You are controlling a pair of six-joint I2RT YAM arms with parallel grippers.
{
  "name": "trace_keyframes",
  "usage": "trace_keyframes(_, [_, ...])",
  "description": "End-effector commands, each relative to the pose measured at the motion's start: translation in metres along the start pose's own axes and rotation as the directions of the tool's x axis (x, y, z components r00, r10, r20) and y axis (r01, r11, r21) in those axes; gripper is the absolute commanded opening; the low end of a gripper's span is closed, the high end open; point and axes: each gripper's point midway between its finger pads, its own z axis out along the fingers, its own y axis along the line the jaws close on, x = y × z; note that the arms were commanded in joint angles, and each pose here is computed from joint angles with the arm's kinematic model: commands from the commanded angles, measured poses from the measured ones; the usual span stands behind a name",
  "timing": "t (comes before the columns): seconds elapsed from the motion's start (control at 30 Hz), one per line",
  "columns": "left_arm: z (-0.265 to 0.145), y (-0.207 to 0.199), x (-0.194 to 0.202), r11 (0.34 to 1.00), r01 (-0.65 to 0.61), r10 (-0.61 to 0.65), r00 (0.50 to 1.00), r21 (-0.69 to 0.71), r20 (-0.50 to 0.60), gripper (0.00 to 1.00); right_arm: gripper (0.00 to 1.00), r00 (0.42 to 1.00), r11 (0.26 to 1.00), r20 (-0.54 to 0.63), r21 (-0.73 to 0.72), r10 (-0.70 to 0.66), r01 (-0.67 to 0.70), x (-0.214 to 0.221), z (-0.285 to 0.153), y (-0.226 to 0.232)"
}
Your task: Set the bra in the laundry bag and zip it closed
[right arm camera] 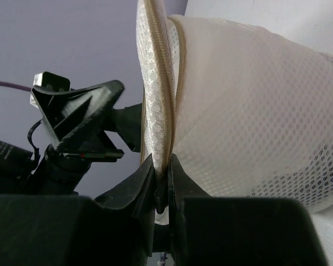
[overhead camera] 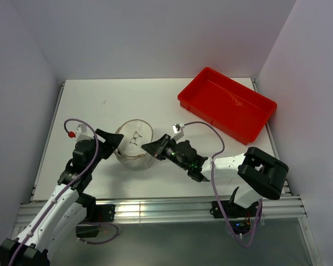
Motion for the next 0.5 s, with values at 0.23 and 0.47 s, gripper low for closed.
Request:
trace_keyframes(0.23, [-0.046,-0.041,-0.020,0.975,-0.223,0.223,0.974,0.010,-0.048,0.59,0.00,0.994,0.997,0.072,-0.005,-0.083,0.083,-0.015,0.012,0.027])
trace_keyframes(0.47, [-0.063,-0.076,0.064,0.985,-0.069,0.114,0.948,0.158,-0.298,0.35,0.00,0.992,0.995,0.076,0.012,-0.104,0.104,-0.013,0.016,0.024])
